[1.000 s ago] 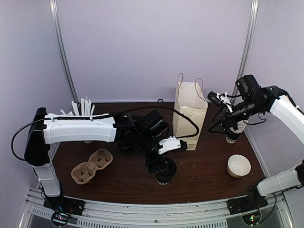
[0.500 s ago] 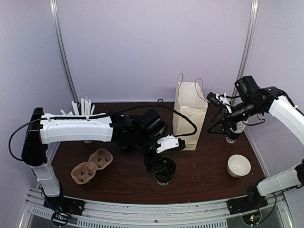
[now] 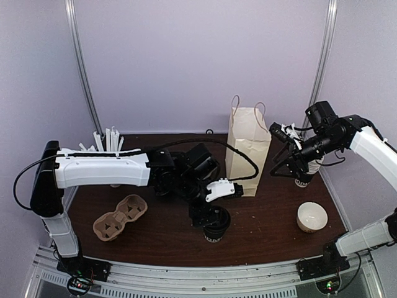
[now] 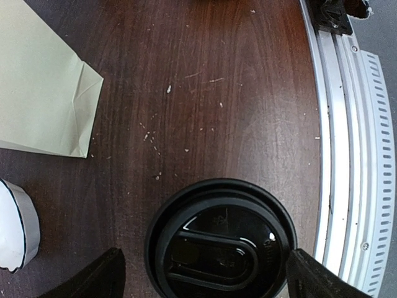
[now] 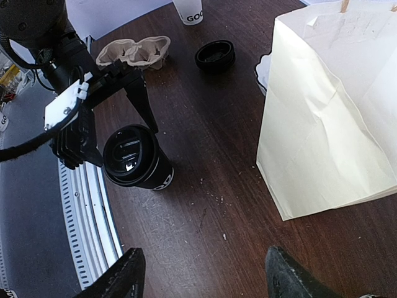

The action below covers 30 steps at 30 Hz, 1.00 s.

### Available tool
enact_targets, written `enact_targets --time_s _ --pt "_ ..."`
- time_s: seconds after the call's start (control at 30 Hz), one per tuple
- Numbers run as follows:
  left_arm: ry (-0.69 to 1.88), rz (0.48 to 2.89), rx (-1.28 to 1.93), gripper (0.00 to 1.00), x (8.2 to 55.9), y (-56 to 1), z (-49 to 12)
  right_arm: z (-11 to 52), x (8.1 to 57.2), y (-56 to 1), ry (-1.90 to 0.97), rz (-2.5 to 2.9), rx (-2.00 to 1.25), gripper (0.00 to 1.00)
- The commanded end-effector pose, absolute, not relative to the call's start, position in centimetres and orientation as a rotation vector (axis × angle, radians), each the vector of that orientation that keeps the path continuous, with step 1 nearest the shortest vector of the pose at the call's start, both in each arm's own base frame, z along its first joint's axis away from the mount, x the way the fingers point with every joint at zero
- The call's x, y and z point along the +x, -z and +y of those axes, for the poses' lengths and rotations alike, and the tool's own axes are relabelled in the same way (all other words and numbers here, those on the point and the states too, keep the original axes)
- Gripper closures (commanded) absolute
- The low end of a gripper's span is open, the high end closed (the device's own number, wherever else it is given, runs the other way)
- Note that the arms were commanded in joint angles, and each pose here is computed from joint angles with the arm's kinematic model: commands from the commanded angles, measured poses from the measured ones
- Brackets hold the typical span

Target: Pack the takeout coffee

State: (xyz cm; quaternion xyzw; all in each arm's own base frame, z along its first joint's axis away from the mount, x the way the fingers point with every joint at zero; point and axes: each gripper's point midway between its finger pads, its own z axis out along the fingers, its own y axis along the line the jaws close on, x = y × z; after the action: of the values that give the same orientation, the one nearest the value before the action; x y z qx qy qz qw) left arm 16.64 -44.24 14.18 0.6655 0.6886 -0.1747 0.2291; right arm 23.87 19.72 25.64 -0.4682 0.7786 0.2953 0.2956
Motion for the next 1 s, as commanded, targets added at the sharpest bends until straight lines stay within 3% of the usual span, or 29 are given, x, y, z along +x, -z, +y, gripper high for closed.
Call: enact_targets --time_s 0.0,0.17,0.67,0.97 --pt "0.428 1.905 1.833 0.07 17.4 -13.1 -44.6 19.5 23.9 -25.6 -0.784 2.065 -1.234 0.30" --pt "0.461 1.907 1.857 0.03 16.8 -12.9 -44.4 19.6 23.8 -25.7 -0.789 2.062 -1.234 0.30" --pt "0.573 1.796 1.804 0.03 15.8 -17.1 -44.4 19.5 23.7 -25.4 -0.795 2.069 -1.229 0.30" --pt "0.575 1.851 1.835 0.03 15.4 -14.9 -44.3 19.4 23.7 -25.3 -0.798 2.070 -1.227 0.30"
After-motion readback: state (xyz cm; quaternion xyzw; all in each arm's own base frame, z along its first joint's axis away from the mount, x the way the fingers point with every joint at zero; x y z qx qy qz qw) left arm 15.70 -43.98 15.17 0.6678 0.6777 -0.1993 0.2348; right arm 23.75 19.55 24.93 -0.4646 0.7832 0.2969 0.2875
